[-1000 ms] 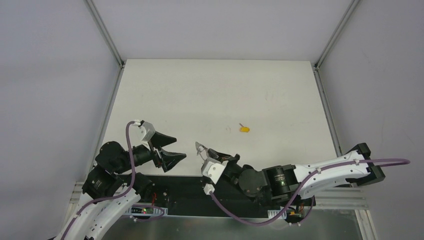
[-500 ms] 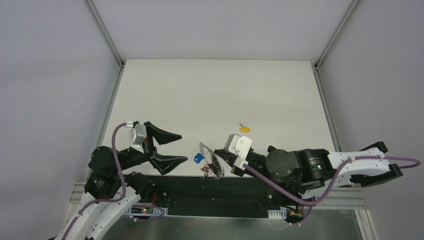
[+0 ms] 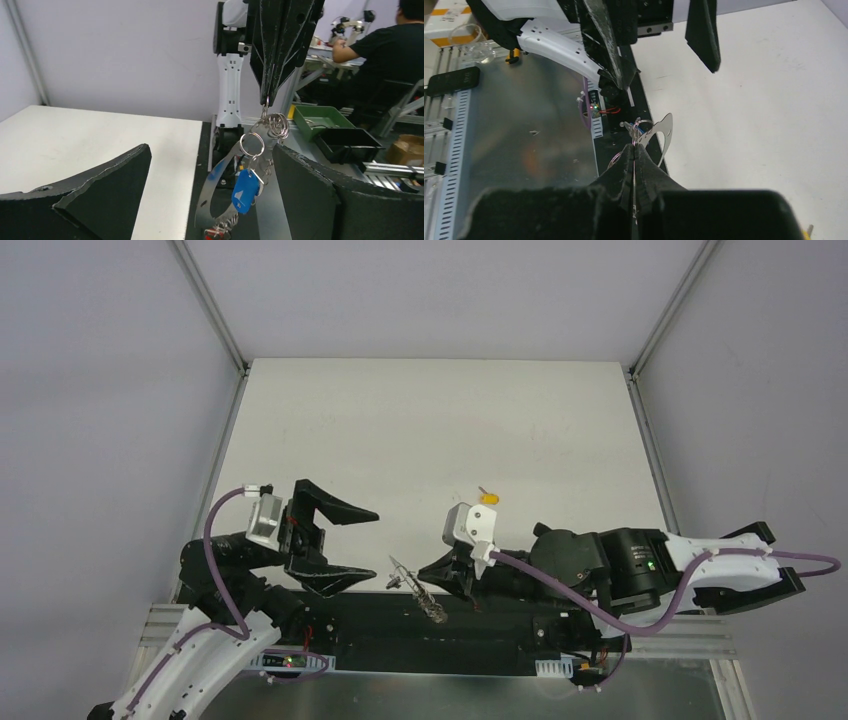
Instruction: Put the keys on the keyring
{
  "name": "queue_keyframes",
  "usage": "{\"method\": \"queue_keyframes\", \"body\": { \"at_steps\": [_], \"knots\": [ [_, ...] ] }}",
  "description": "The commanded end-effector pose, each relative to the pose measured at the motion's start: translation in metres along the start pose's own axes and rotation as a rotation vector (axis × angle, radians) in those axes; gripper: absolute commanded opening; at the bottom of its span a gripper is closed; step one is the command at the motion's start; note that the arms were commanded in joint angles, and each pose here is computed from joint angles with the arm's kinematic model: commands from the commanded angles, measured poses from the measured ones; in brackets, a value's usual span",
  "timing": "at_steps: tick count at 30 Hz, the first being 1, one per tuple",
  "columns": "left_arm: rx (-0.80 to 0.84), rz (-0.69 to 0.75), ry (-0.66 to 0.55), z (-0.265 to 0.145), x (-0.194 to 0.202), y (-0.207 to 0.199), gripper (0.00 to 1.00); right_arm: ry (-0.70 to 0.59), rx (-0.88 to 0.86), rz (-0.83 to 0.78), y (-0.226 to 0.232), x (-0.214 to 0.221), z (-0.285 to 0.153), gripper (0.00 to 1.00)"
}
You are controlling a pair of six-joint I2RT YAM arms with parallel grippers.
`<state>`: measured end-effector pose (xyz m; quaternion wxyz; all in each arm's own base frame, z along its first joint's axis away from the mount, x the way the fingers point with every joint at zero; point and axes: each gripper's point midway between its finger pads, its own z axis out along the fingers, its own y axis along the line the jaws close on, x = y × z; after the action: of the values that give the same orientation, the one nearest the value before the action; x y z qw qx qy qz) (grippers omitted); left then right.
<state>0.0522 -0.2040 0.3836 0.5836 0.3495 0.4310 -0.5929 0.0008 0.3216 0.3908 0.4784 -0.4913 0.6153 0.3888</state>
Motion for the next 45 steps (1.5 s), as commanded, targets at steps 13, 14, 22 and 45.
{"method": "queue_keyframes", "body": {
  "at_steps": [13,14,22,45],
  "knots": [
    [0.343,-0.038,0.042,0.002,-0.003,-0.049,0.99,-0.083,-0.165,0.145,0.034,-0.058,-0.001,0.0],
    [0.356,-0.048,0.054,0.002,-0.001,-0.052,0.99,-0.089,-0.166,0.147,0.034,-0.061,-0.001,0.0],
    [0.391,-0.096,0.097,-0.001,0.007,-0.057,0.99,-0.086,-0.191,0.156,0.039,-0.071,0.001,0.0],
    [0.418,-0.133,0.128,-0.005,0.015,-0.063,0.98,-0.143,-0.23,0.14,0.041,-0.105,-0.01,0.0]
  ]
}}
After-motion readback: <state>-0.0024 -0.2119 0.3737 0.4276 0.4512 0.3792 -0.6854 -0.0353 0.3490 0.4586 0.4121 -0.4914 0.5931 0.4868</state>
